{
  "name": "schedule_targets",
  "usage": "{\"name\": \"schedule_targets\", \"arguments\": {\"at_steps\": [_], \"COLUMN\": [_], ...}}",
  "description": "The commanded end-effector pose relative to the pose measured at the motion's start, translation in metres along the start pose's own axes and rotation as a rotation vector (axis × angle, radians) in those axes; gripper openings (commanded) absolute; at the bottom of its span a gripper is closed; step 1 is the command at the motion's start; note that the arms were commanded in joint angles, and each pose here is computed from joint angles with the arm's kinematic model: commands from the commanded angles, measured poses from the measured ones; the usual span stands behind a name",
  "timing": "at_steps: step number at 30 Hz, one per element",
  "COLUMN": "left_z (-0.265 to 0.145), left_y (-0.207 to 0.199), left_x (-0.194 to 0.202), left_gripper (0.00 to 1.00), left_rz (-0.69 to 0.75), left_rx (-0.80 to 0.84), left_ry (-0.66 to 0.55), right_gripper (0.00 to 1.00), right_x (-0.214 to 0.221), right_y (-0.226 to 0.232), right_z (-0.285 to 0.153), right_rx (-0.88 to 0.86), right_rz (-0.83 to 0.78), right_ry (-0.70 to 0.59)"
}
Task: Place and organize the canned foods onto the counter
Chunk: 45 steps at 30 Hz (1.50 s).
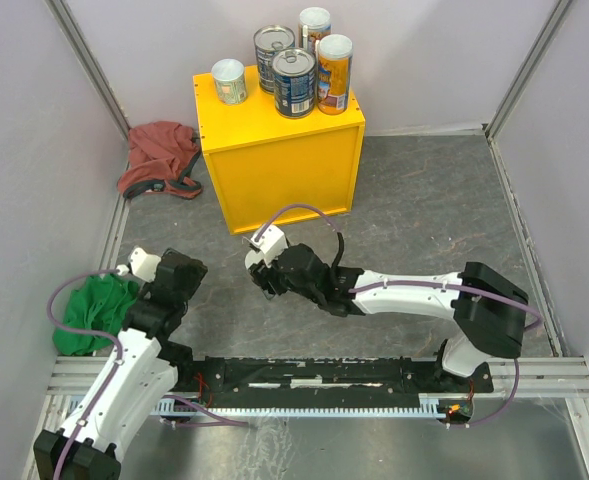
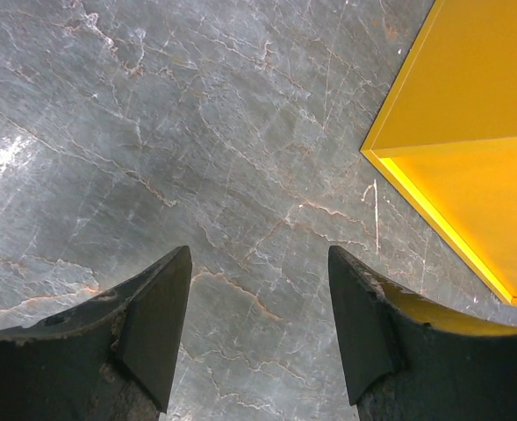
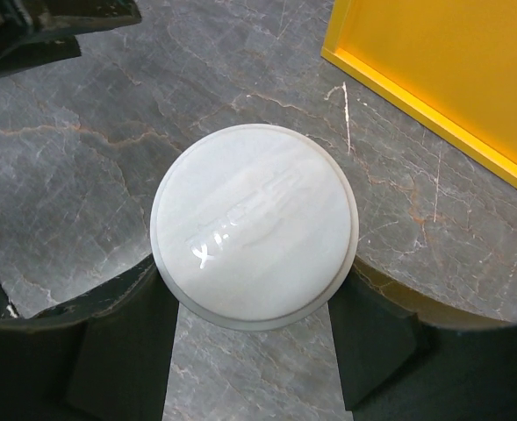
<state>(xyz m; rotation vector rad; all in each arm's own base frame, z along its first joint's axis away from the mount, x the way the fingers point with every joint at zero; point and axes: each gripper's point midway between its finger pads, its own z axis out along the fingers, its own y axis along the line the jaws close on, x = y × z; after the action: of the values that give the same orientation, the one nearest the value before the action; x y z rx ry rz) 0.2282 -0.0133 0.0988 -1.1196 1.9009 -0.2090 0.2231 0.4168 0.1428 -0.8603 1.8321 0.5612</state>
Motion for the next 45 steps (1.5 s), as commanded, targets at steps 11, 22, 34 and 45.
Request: {"name": "schedule_targets", "arguments": {"at_steps": [11, 22, 34, 45], "left_z": [0.003, 0.007, 0.010, 0.011], "left_y": [-0.018, -0.024, -0.025, -0.027], "left_x": [-0.007, 0.004, 0.007, 0.009], "left_gripper": [0.69, 0.69, 0.69, 0.69], "left_rz": [-0.082, -0.091, -0.090, -0.086], "left_rx": [0.082, 0.105, 0.112, 0.113], "left_ry": [-0.045, 0.002, 0.010, 0.021], "right_gripper": [0.16, 0.12, 0.11, 0.09], "right_x": [-0.134, -0.173, -0.227, -0.288], "right_y": [0.019, 0.041, 0.063, 0.073], "right_z": [-0.055, -0.084, -0.115, -0.153], "right_rx": [-0.060, -0.083, -0.115, -0.119], "right_rz": [-0.036, -0.100, -0.142, -0.161], "right_ry": [-0.153, -0.190, -0.267, -0.375]}}
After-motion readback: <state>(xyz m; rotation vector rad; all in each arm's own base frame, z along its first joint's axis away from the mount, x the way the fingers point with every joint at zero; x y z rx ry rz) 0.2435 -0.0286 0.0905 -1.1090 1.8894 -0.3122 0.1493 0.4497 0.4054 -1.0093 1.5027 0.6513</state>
